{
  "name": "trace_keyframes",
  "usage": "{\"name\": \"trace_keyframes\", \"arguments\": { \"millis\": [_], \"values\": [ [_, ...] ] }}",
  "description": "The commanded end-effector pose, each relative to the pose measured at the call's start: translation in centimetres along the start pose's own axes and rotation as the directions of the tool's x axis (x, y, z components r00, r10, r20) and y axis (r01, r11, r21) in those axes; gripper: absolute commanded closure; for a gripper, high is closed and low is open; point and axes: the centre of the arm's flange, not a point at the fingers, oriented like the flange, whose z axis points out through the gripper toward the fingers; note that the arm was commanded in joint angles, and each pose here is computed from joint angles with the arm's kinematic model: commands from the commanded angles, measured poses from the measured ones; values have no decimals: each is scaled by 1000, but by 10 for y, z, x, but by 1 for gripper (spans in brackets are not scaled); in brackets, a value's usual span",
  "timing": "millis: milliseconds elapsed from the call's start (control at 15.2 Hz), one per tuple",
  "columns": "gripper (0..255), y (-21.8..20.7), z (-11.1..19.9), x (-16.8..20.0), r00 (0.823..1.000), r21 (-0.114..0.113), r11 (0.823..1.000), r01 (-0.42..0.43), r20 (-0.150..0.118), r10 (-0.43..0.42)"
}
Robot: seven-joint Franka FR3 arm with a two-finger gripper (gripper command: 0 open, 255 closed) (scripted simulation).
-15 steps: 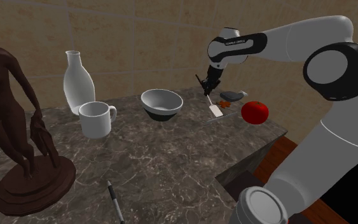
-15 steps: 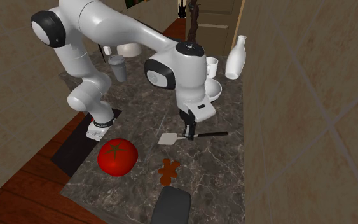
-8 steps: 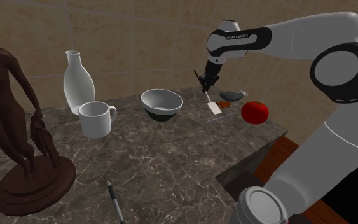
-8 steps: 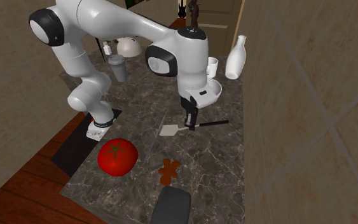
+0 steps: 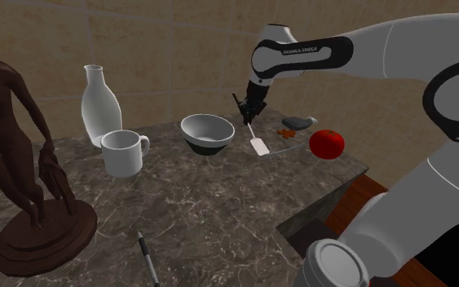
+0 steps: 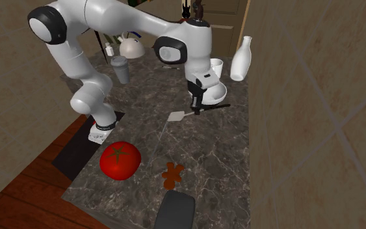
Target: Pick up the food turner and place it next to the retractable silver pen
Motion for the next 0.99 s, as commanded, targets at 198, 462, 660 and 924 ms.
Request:
{"name": "trace_keyframes", "arguments": {
  "millis": [198, 462, 660, 924],
  "values": [
    [255, -65, -4, -12, 1000, 0, 1000, -2, 0, 2],
    [255, -117, -4, -21, 1000, 0, 1000, -2, 0, 2],
    [255, -155, -5, -29, 1000, 0, 1000, -2, 0, 2],
    [255, -207, -6, -38, 1000, 0, 1000, -2, 0, 2]
  ]
}}
